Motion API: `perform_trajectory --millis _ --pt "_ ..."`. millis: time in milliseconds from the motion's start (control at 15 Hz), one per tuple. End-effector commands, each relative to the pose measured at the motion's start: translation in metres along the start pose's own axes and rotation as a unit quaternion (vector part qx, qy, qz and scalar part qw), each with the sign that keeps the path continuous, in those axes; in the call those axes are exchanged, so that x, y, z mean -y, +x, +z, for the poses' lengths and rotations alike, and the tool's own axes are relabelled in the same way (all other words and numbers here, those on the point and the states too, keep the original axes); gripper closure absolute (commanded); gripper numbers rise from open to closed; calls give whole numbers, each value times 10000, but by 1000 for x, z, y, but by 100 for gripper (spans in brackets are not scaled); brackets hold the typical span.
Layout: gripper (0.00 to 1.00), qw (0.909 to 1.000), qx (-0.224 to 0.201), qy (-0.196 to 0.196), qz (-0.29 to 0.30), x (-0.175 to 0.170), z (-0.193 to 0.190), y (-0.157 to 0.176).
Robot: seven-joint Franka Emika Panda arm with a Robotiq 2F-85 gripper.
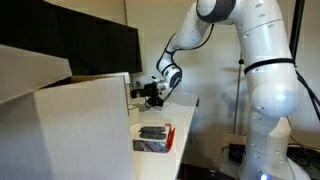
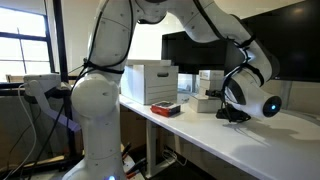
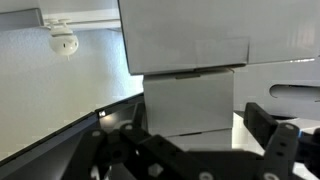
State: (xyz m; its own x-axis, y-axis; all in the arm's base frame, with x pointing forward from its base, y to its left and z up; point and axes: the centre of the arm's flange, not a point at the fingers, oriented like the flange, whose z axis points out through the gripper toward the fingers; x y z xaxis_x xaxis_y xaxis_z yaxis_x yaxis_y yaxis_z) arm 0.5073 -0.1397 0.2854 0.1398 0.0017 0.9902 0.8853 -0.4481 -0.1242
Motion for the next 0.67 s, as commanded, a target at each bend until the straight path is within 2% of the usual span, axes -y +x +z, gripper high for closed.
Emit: perform_trajectory --millis 0,600 --pt "0 9998 -148 -75 -137 14 3 2" --pt "0 9998 -153 -74 -100 20 3 1"
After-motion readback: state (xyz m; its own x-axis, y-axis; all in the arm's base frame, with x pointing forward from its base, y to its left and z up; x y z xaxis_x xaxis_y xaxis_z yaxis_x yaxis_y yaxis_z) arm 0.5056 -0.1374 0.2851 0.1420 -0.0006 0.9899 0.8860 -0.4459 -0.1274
